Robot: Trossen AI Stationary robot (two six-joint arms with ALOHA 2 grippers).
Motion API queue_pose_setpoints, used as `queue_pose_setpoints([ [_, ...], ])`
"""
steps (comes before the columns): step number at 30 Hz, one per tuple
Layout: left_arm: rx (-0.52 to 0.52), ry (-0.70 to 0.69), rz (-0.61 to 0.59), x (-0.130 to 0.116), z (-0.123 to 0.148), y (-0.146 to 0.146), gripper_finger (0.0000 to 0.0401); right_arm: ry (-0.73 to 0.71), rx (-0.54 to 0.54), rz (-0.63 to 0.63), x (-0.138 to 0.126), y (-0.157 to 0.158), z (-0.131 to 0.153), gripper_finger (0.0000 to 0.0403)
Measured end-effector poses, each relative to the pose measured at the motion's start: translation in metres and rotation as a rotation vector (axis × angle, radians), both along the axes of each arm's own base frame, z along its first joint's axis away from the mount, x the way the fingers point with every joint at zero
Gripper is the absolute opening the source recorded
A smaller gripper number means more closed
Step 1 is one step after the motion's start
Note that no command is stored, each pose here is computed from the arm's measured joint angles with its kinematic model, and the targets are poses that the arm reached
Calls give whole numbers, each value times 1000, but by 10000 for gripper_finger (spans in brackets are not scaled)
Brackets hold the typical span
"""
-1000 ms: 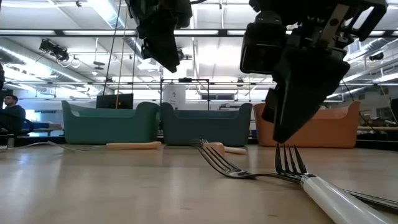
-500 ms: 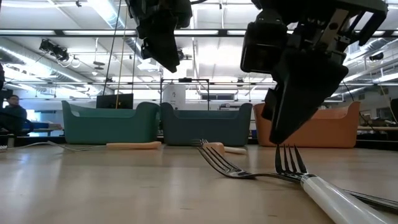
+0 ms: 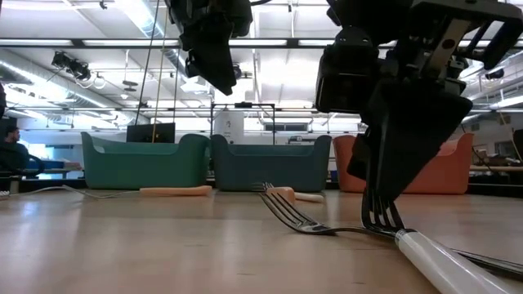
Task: Sort silverware by color (type)
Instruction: Put the bottom white fork in the orange bin
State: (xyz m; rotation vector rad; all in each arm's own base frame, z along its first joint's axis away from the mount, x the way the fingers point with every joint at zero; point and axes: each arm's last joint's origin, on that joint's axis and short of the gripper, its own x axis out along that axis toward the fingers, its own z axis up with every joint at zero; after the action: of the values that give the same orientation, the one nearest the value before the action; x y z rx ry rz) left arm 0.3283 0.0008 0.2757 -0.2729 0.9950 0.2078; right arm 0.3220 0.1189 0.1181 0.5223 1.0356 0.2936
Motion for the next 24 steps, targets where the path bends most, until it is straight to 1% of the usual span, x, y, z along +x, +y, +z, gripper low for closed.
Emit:
queue_pose_setpoints([
  [3,3,0,-4,0,0,0,142,1,-3,1,0,-1,0,72],
  [6,5,2,-8,0,0,0,142,3,-3,2,0,-1,0,24],
  [7,5,2,-8,0,0,0,142,0,0,6,0,-1,0,14],
  [13,5,4,-7,0,0,0,142,19,17,15,0,-5,0,8],
  [18,0,11,15,-1,-1,4,142,54,86,37,1,-12,1,5],
  [21,0,21,31,-2,-1,9,142,39,113,46,1,-16,9,3],
  [24,0,21,50,-2,-1,15,142,-1,127,52,1,-23,23,2],
])
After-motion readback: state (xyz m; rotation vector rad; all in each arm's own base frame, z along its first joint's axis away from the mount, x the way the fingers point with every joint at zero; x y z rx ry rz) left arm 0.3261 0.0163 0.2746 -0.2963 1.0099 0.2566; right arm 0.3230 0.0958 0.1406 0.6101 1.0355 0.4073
